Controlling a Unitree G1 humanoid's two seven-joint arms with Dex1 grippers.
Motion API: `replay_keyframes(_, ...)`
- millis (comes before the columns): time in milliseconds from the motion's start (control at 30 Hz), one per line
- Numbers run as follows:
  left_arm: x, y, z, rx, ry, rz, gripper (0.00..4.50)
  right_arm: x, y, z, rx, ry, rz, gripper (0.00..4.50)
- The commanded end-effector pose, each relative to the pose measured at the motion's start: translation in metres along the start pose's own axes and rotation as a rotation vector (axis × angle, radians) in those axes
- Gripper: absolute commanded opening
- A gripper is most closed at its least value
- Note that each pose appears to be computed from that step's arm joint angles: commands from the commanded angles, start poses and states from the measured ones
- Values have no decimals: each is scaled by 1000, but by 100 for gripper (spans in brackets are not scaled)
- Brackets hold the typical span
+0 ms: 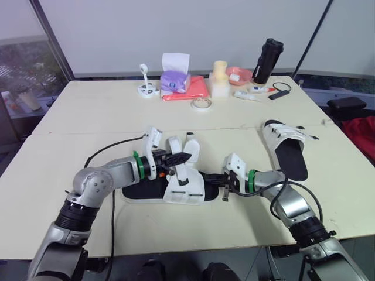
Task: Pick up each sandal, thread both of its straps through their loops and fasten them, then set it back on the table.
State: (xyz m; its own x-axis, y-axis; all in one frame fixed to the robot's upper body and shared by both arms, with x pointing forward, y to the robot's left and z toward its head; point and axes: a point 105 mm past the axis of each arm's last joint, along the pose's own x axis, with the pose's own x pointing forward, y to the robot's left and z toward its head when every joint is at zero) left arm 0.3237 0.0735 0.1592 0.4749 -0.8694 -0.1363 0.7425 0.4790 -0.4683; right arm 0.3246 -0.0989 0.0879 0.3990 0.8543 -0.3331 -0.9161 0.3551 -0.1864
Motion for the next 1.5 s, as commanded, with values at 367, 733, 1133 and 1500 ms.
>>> replay_keyframes(367, -20, -19, 39, -131, -30, -192, 5, 5, 6, -26, 74, 85, -16, 0)
replay_keyframes(733, -10, -13, 5, -86, 110, -193, 5, 6, 8, -24, 88, 71, -26, 0)
replay_keyframes(1133, -14, -17, -2, -110, 158, -252, 5, 5, 11, -25, 94, 73, -30, 0)
replay_keyframes(1500, -16, -16, -25, 137, 292, -218, 5, 7, 12, -26, 85, 76, -26, 0)
